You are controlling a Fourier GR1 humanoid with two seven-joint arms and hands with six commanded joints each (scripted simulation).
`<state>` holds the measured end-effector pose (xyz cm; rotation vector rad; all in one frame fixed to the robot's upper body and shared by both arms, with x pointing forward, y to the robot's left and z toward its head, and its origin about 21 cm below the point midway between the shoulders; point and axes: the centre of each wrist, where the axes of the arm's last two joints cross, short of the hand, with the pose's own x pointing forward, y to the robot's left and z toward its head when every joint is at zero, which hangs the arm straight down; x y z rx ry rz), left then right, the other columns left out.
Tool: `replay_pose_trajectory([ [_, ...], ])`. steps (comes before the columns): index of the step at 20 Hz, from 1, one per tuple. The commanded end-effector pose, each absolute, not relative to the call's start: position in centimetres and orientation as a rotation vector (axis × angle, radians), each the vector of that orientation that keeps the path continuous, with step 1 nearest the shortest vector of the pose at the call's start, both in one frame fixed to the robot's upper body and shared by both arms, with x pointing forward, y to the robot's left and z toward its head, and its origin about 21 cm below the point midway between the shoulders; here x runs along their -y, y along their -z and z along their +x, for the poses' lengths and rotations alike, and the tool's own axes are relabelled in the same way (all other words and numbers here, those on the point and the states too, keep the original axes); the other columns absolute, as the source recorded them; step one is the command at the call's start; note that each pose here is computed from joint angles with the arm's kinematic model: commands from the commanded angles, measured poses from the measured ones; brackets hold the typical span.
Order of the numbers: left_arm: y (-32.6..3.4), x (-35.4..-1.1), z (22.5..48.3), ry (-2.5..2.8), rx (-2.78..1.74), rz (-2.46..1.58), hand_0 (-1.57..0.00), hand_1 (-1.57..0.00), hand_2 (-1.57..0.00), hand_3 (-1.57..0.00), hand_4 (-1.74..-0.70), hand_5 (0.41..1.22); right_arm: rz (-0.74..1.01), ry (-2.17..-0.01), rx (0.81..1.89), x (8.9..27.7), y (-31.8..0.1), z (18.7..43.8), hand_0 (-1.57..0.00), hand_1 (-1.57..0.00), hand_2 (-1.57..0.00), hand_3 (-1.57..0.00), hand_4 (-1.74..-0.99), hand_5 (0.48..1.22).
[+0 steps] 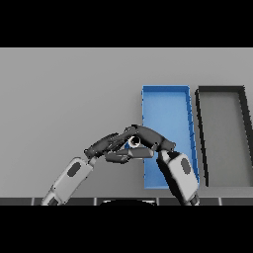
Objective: Pick up the blue pipe and place it into the blue bin.
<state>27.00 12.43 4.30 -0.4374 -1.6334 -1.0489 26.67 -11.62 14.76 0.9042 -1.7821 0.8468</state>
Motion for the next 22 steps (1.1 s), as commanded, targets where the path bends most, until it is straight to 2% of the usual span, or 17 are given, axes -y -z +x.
replay_pose_trajectory([
  [1, -4.4, -12.3, 26.9, 1.053, 1.637, -0.432, -0.12, -0.12, -0.1, -0.11, -0.91, 0.735, 0.891, -0.848, 1.785, 11.7, -14.8, 26.7, -1.57, -1.57, -1.57, -1.57, -1.496, 1.216],
  [6, -4.5, -12.4, 26.7, 1.012, 1.597, -0.442, -0.04, -0.04, -0.03, -0.04, -0.89, 0.599, 0.874, -0.846, 1.773, 11.4, -14.8, 26.9, -1.57, -1.57, -1.57, -1.57, -1.49, 1.22],
  [8, -4.3, -12.6, 26.9, 1.003, 1.575, -0.436, -0.03, -0.02, -0.02, -0.02, -0.89, 0.576, 0.889, -0.826, 1.789, 11.6, -15.0, 27.1, -1.57, -1.57, -1.57, -1.57, -1.489, 1.22],
  [12, -4.3, -12.7, 26.9, 0.995, 1.553, -0.404, -0.01, -0.01, -0.01, -0.01, -0.9, 0.548, 0.948, -0.752, 1.744, 12.0, -15.9, 27.1, -1.57, -1.57, -1.57, -1.57, -1.491, 1.221],
  [15, -4.0, -12.5, 26.6, 0.99, 1.532, -0.418, 0.0, 0.0, 0.0, 0.0, -0.91, 0.524, 0.995, -0.711, 1.721, 12.8, -18.1, 27.4, -1.57, -1.57, -1.57, -1.57, -1.613, 1.221],
  [17, -4.0, -12.3, 26.6, 0.992, 1.527, -0.427, 0.0, 0.0, 0.0, 0.0, -0.92, 0.507, 1.03, -0.656, 1.696, 13.9, -19.7, 28.1, -1.57, -1.57, -1.57, -1.57, -1.659, 1.221],
  [19, -4.1, -12.2, 26.5, 0.998, 1.522, -0.446, 0.0, 0.0, 0.0, 0.0, -0.92, 0.503, 1.078, -0.584, 1.711, 15.2, -22.4, 28.1, -1.57, -1.57, -1.57, -1.57, -1.689, 1.171],
  [21, -4.3, -12.5, 26.4, 1.0, 1.513, -0.421, 0.0, 0.0, 0.0, 0.0, -0.92, 0.503, 1.11, -0.515, 1.781, 16.9, -25.5, 29.1, -1.57, -1.57, -1.57, -1.57, -1.707, 1.141],
  [22, -4.2, -12.6, 26.3, 1.0, 1.514, -0.423, 0.0, 0.0, 0.0, 0.0, -0.92, 0.503, 1.068, -0.512, 1.829, 18.1, -26.5, 29.8, -1.57, -1.57, -1.57, -1.57, -1.714, 1.134],
])
